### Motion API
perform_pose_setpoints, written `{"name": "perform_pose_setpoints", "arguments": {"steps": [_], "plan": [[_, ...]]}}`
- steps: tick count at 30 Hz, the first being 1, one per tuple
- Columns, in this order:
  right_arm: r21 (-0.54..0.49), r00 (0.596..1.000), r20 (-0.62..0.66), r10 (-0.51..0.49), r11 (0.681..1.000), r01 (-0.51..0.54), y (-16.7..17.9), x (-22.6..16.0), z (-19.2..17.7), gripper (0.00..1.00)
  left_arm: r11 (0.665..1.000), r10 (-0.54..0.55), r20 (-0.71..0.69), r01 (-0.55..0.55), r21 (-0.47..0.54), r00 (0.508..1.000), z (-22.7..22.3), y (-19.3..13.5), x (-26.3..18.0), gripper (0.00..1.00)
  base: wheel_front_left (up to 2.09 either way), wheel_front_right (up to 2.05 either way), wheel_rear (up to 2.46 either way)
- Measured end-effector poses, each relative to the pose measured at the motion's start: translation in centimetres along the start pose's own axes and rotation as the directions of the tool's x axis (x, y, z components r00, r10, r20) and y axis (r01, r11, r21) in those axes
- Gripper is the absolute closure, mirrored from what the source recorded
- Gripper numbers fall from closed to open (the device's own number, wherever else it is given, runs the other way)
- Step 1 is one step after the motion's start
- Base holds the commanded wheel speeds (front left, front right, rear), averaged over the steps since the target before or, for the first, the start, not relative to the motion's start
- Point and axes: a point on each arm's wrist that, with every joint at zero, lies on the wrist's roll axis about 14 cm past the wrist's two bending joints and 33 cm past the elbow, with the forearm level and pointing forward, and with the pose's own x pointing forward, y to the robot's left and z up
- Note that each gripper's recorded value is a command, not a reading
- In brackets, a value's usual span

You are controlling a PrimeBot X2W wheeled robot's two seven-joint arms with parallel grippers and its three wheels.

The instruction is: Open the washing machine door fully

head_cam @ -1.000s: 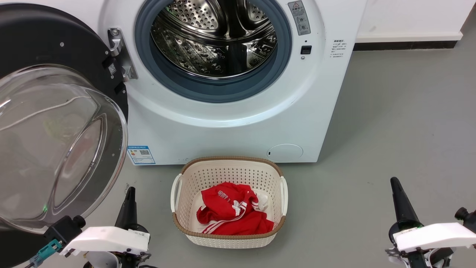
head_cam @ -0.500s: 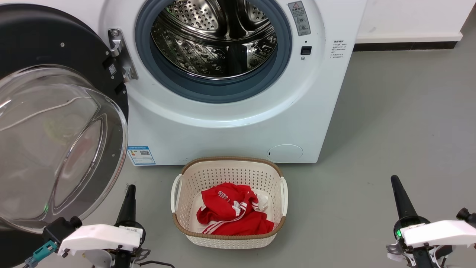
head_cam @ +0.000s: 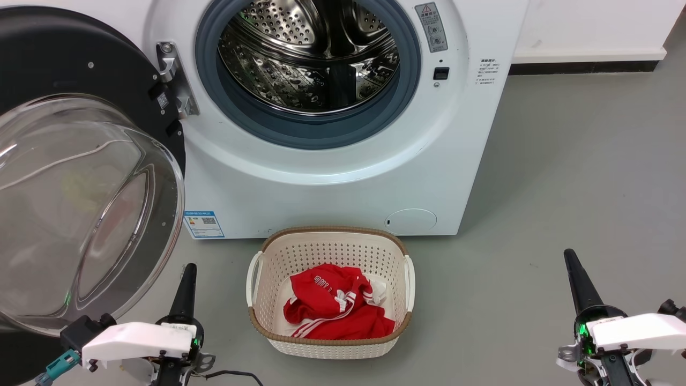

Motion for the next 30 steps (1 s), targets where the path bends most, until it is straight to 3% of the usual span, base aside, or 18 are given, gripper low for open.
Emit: {"name": "perform_pose_setpoints", "arguments": {"steps": [30], "plan": [[0.246,1.000,-0.006,0.010,0.969,-0.009,0.20,0.47,0.30,1.00,0.963,-0.046,-0.006,0.043,-0.265,0.999,0.33,-0.68,0.21,1.00,0.00,0.00,0.00]]}}
